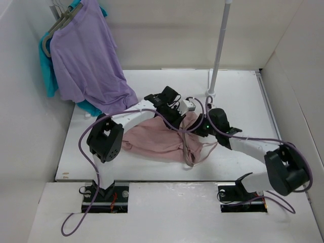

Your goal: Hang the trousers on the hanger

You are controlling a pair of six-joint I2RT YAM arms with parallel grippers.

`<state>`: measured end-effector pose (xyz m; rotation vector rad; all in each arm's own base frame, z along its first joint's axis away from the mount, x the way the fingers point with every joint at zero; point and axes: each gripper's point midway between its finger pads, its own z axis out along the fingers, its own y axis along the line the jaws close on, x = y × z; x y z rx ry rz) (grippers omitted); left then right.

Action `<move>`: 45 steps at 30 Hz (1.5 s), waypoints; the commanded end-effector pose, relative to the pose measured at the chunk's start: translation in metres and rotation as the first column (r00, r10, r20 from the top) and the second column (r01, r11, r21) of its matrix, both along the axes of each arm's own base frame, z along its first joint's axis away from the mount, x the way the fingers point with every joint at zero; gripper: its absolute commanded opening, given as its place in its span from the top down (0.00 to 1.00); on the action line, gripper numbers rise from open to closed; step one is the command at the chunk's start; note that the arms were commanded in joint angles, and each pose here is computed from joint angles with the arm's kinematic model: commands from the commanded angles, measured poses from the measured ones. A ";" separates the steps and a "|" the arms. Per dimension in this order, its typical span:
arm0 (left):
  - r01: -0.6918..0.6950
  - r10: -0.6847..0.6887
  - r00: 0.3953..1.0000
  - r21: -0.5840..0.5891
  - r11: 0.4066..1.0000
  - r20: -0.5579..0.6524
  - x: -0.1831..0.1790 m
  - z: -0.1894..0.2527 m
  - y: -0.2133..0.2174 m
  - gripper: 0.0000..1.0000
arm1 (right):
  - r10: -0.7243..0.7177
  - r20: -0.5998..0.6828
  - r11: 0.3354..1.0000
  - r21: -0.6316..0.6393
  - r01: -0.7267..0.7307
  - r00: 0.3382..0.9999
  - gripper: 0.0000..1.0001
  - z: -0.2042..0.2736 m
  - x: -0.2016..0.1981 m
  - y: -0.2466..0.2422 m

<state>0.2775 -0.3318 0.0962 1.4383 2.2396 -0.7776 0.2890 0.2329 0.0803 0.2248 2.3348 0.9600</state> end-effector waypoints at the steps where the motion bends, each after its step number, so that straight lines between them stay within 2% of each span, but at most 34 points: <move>1: 0.010 -0.013 0.995 0.035 0.999 0.096 0.016 -0.017 -0.002 1.00 | -0.071 0.058 0.994 -0.074 0.075 0.996 0.83 0.026 0.014 -0.017; 6: 0.022 -0.024 0.994 0.021 1.000 0.106 0.018 -0.010 -0.005 1.00 | -0.035 0.146 0.997 -0.059 0.044 0.989 0.98 0.051 0.046 -0.015; 10: 0.022 -0.025 0.995 0.026 0.999 0.100 0.018 -0.011 -0.006 1.00 | -0.040 0.186 0.999 -0.025 0.045 0.982 1.00 0.064 0.082 -0.011; 15: 0.022 -0.023 0.993 0.015 1.000 0.114 0.022 -0.005 -0.009 1.00 | -0.090 0.122 0.993 -0.069 0.099 0.988 1.00 0.028 0.109 -0.027; 19: 0.022 -0.023 0.993 0.013 1.000 0.116 0.024 -0.005 -0.011 1.00 | -0.046 0.077 0.996 -0.078 0.052 0.996 1.00 0.003 0.108 -0.024; 23: 0.030 -0.031 0.991 0.010 1.000 0.127 0.034 -0.007 -0.019 1.00 | 0.060 0.016 0.997 0.053 -0.061 0.998 1.00 -0.027 0.089 0.004; 24: 0.035 -0.033 0.989 -0.013 0.999 0.142 0.040 0.001 -0.026 1.00 | 0.095 0.065 0.990 0.097 -0.101 0.993 1.00 -0.026 0.084 0.018; 25: 0.040 -0.036 0.989 -0.024 0.999 0.143 0.042 0.003 -0.030 1.00 | 0.116 0.062 0.983 0.135 -0.124 0.991 1.00 -0.032 0.078 0.027; 28: 0.067 -0.055 0.991 -0.098 0.993 0.122 0.043 0.018 -0.048 1.00 | 0.267 0.172 0.932 0.206 -0.299 0.948 1.00 -0.021 0.052 0.063; 33: 0.042 -0.024 0.995 -0.193 0.980 0.095 0.052 0.029 -0.061 1.00 | 0.311 0.155 0.922 0.191 -0.337 0.938 1.00 -0.041 0.027 0.062; 35: 0.036 -0.017 0.995 -0.201 0.979 0.096 0.052 0.034 -0.061 1.00 | 0.277 0.115 0.938 0.182 -0.294 0.954 0.98 -0.047 0.028 0.047; 37: 0.022 -0.006 0.996 -0.177 0.984 0.093 0.052 0.031 -0.057 1.00 | 0.241 0.139 0.954 0.150 -0.261 0.960 0.89 -0.032 0.033 0.034; 38: 0.014 -0.002 0.997 -0.156 0.988 0.079 0.049 0.025 -0.052 1.00 | 0.220 0.072 0.968 0.111 -0.227 0.973 0.84 -0.037 0.030 0.024; 39: 0.026 -0.015 0.997 -0.140 0.990 0.073 0.046 0.020 -0.049 1.00 | 0.217 0.132 0.972 0.058 -0.226 0.967 0.79 -0.014 0.034 0.018; 40: 0.024 -0.017 0.998 -0.121 0.992 0.061 0.041 0.015 -0.038 1.00 | 0.155 0.060 0.988 -0.040 -0.152 0.986 0.76 -0.017 0.038 0.002; 41: 0.033 -0.026 0.998 -0.113 0.993 0.060 0.036 0.012 -0.034 1.00 | 0.127 0.120 0.990 -0.071 -0.119 0.985 0.72 -0.004 0.047 -0.004; 42: 0.045 -0.039 0.998 -0.110 0.993 0.053 0.029 0.010 -0.029 1.00 | 0.113 0.061 0.987 -0.125 -0.105 0.992 0.70 -0.002 0.040 -0.013; 43: 0.041 -0.034 0.997 -0.114 0.993 0.069 0.029 0.011 -0.027 1.00 | 0.092 0.083 0.987 -0.142 -0.079 0.992 0.68 0.015 0.040 -0.022; 45: 0.036 -0.028 0.997 -0.109 0.993 0.078 0.025 0.012 -0.022 1.00 | 0.073 0.024 0.983 -0.169 -0.068 0.997 0.68 0.016 0.024 -0.034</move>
